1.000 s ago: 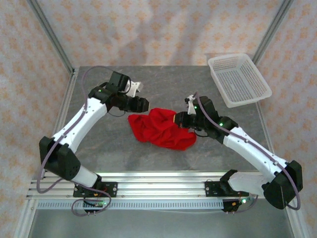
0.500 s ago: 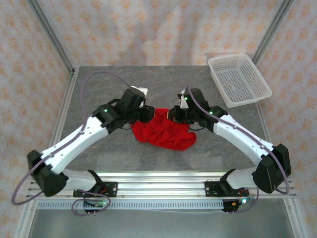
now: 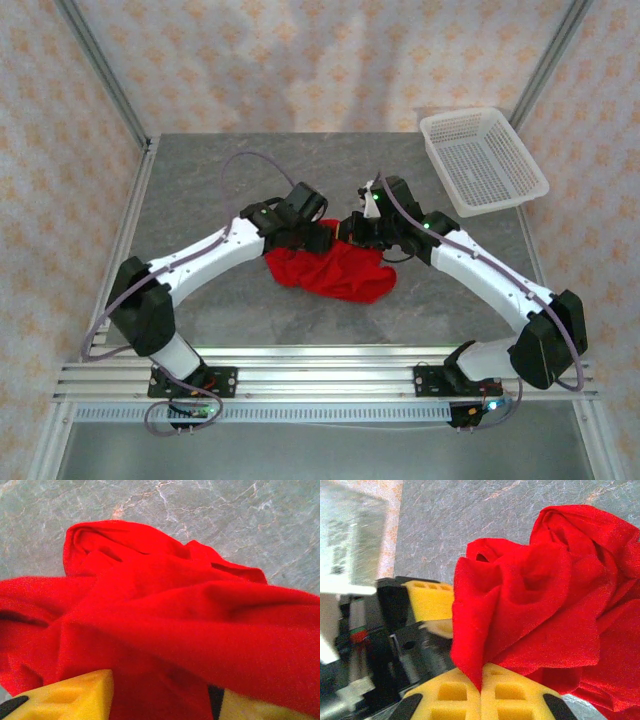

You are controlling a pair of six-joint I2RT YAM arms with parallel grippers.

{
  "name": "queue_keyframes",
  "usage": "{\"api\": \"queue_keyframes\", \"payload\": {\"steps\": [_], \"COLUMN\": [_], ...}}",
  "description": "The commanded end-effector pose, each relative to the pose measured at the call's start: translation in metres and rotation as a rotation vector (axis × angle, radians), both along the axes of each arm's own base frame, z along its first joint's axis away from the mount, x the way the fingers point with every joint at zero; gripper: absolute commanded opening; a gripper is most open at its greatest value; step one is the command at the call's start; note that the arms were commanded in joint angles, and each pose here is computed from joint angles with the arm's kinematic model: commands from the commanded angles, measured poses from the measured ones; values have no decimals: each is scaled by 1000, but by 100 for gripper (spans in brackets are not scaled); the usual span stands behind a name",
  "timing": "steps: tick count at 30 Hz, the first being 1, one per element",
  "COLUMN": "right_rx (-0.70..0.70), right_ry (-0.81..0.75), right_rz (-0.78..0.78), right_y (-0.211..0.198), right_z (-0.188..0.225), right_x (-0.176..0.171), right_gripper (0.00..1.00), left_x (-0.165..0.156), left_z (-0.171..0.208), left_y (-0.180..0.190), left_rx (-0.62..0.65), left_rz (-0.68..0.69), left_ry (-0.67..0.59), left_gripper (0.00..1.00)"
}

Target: Fold the inside-out t-shirt

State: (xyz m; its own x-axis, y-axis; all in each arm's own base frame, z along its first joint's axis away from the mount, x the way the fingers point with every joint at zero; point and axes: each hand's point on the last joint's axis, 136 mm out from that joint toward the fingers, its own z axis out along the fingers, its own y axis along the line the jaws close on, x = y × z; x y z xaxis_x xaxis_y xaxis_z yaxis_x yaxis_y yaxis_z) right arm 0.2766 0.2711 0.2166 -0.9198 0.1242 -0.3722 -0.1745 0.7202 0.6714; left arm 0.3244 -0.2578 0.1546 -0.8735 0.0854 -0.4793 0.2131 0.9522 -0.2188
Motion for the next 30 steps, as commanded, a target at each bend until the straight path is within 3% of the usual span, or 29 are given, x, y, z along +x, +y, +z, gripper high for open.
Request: {"api": "queue_keyframes", "payload": {"steps": [1, 6, 10, 15, 19, 23, 30], "right_rx": [31, 24, 16, -87, -264, -353, -499], "right_ry": [-17, -18, -22, -1, 35, 53, 38], "right_rz": [-4, 1, -8, -67, -154, -144, -123], "right_y": [3, 2, -1, -20, -55, -69, -89], "right_z": [17, 19, 20, 2, -29, -52, -74], "right_x": [3, 2, 1, 2, 2, -4, -5], "right_gripper": [0, 0, 0, 0, 0, 0, 0], "left_x": [10, 30, 43, 42, 26, 4, -25], "left_z": [-2, -10, -11, 31, 84, 128, 149], "left_y": [2, 11, 15, 1, -4, -14, -17], "left_rx": [89, 220, 275, 120, -167, -445, -503], "left_rz": [-40, -54, -56, -73, -83, -186, -315], "left_ry": [-31, -85, -104, -143, -122, -53, -8], "left_gripper": [54, 50, 30, 0, 0, 0, 0]}}
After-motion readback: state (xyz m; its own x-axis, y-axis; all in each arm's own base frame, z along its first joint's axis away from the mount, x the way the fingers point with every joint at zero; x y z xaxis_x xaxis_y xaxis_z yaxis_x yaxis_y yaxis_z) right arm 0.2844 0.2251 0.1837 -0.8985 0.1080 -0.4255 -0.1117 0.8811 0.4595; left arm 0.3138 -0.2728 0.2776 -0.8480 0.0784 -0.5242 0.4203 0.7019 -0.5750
